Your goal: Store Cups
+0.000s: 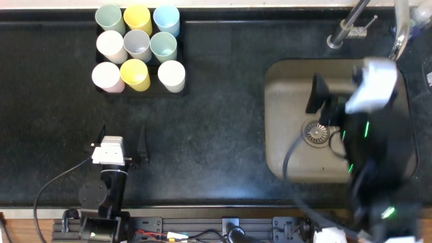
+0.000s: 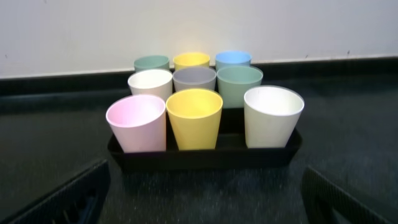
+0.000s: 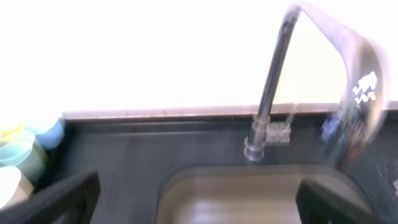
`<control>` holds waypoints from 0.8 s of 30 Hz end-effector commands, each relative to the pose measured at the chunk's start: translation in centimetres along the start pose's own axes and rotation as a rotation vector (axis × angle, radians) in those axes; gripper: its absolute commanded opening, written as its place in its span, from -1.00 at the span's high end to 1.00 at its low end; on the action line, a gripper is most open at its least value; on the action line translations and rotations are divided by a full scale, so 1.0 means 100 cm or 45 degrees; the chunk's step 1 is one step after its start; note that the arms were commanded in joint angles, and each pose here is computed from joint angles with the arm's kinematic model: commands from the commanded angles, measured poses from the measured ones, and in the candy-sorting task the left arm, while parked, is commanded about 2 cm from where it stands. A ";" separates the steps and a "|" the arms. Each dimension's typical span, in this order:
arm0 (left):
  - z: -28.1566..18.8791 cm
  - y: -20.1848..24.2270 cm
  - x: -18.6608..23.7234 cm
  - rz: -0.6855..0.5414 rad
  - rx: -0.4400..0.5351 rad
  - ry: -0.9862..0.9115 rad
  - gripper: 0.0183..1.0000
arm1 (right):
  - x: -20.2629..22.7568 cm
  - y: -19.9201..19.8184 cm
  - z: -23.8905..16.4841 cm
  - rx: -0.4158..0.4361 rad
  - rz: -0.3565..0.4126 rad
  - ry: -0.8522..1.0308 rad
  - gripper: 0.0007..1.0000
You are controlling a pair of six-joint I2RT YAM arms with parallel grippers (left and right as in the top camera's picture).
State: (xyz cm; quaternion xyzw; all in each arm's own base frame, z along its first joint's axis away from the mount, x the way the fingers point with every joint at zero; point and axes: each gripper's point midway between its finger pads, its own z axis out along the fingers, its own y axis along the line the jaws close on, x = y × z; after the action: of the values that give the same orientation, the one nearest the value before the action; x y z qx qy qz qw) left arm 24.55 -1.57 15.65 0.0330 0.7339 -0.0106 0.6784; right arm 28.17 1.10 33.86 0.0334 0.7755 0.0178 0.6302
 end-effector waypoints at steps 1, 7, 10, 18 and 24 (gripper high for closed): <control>0.000 -0.002 0.000 -0.009 0.016 -0.003 -1.00 | 0.046 -0.017 -0.016 0.059 0.002 -0.268 -0.99; 0.000 -0.002 0.000 -0.009 0.016 -0.003 -1.00 | 0.107 -0.024 -0.020 0.058 0.004 -0.276 -1.00; 0.000 -0.002 0.000 -0.009 0.016 -0.003 -1.00 | 0.127 -0.025 -0.015 0.060 -0.001 -0.249 -1.00; 0.000 -0.002 0.000 -0.009 0.016 -0.003 -1.00 | 0.166 -0.028 -0.004 0.067 -0.014 -0.168 -1.00; 0.000 -0.002 0.000 -0.009 0.016 -0.003 -1.00 | 0.165 -0.031 -0.003 0.078 0.002 -0.251 -0.99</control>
State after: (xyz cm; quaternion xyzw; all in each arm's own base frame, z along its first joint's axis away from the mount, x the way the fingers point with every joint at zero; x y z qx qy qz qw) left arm 24.55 -1.56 15.65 0.0329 0.7339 -0.0105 0.6784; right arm 24.45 -0.47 17.45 0.0499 0.7179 -0.0045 0.6944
